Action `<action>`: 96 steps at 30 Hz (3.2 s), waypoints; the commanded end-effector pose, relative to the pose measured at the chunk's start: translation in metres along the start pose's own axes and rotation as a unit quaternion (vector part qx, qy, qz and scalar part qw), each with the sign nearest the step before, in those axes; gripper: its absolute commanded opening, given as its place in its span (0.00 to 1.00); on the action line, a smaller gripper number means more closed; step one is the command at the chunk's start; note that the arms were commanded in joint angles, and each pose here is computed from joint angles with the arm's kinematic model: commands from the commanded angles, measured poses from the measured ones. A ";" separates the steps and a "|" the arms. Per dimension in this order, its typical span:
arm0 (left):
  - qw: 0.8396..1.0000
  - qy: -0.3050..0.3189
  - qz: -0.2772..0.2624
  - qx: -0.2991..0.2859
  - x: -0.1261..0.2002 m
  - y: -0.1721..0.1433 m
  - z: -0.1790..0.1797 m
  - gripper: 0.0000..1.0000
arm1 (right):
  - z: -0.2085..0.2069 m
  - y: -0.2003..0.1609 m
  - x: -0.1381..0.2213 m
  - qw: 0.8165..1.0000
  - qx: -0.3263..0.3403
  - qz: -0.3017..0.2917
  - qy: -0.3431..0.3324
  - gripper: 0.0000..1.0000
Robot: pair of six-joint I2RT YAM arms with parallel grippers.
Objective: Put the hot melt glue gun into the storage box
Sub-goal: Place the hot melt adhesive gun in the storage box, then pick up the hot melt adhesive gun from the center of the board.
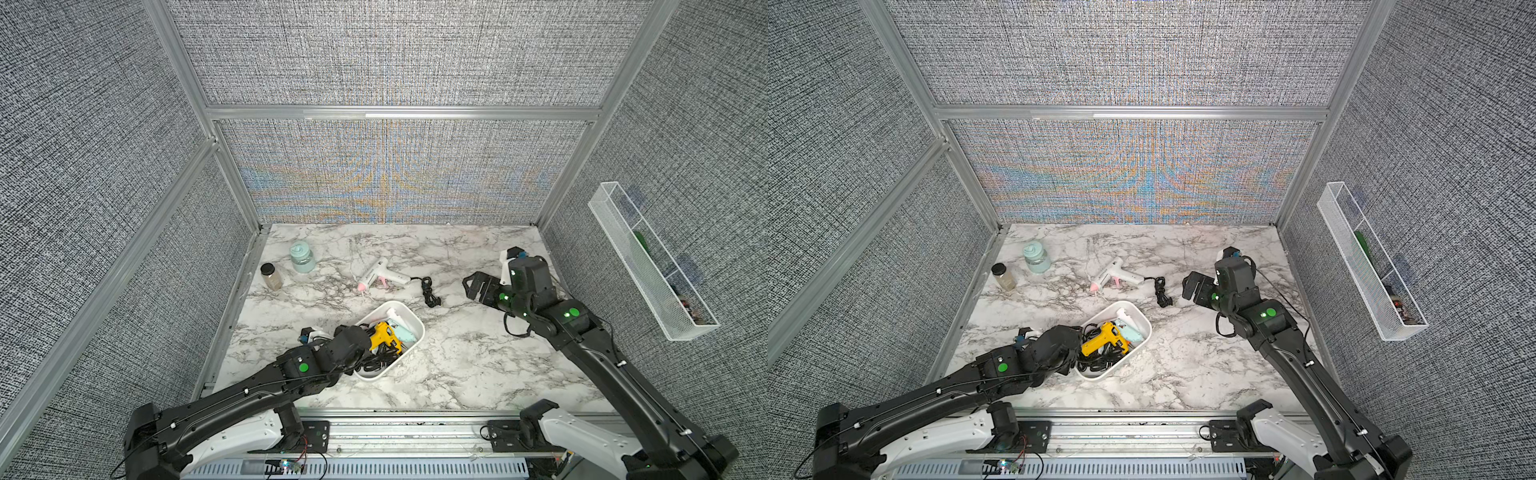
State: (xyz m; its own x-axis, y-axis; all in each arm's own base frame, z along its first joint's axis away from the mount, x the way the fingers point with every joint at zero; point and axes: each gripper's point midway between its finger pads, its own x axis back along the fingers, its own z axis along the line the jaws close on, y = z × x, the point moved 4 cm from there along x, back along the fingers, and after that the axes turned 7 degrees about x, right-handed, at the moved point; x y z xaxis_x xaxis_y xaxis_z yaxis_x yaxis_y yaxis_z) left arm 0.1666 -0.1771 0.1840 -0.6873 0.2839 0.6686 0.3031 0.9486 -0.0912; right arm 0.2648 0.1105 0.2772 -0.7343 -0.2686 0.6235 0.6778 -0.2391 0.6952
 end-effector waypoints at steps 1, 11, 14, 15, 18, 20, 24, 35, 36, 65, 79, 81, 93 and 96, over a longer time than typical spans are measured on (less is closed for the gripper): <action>0.989 -0.023 0.013 0.146 -0.012 -0.010 -0.011 0.00 | 0.003 0.003 -0.001 1.000 0.004 -0.006 0.006 0.99; 0.980 0.024 0.123 0.154 -0.102 -0.047 -0.001 0.00 | 0.003 0.004 0.003 1.000 0.004 -0.010 0.007 0.99; 0.980 0.029 0.136 0.144 -0.112 -0.054 -0.008 0.00 | 0.004 0.006 0.004 1.000 0.005 -0.013 0.008 0.99; 0.979 0.034 0.143 0.138 -0.115 -0.058 -0.011 0.00 | 0.004 0.006 0.004 1.000 0.005 -0.012 0.008 0.99; 0.977 0.043 0.164 0.133 -0.122 -0.068 -0.018 0.00 | 0.005 0.007 0.003 1.000 0.004 -0.015 0.010 0.99; 0.977 0.033 0.169 0.129 -0.121 -0.066 -0.027 0.00 | 0.007 0.011 0.004 1.000 0.004 -0.017 0.013 0.99; 0.985 0.011 0.136 0.102 -0.095 -0.045 -0.051 0.12 | 0.016 0.022 0.002 0.999 0.016 -0.020 0.024 0.99; 0.996 -0.044 0.026 0.074 0.001 0.036 -0.072 0.49 | 0.080 0.038 -0.098 0.975 0.210 0.072 0.006 0.99; 0.996 -0.048 0.015 0.077 0.009 0.045 -0.070 0.49 | 0.090 0.038 -0.113 0.966 0.244 0.082 0.004 0.99; 0.995 -0.022 0.008 0.097 0.034 0.088 -0.017 0.68 | 0.116 -0.043 -0.323 0.787 0.579 0.204 0.058 0.92; 0.996 -0.020 0.017 0.089 0.029 0.085 -0.023 0.63 | 0.114 -0.077 -0.351 0.800 0.542 0.239 0.096 0.56; 0.996 -0.021 0.016 0.089 0.030 0.086 -0.022 0.63 | 0.115 -0.074 -0.351 0.809 0.530 0.238 0.091 0.39; 0.998 -0.028 -0.002 0.061 0.048 0.090 -0.033 0.64 | 0.176 0.104 -0.236 0.940 0.335 0.007 0.057 0.04; 0.998 -0.030 -0.010 0.052 0.053 0.092 -0.038 0.64 | 0.193 0.149 -0.171 0.961 0.254 -0.078 0.081 0.04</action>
State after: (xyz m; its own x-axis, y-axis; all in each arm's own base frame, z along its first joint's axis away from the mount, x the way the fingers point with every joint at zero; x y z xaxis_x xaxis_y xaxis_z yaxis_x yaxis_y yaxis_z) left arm 0.1849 -0.0852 0.2382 -0.7336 0.3011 0.6092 0.2177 0.9534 -0.2090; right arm 0.4957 0.3080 0.2333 -0.6288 -0.3439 0.6974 0.5292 0.4678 0.7079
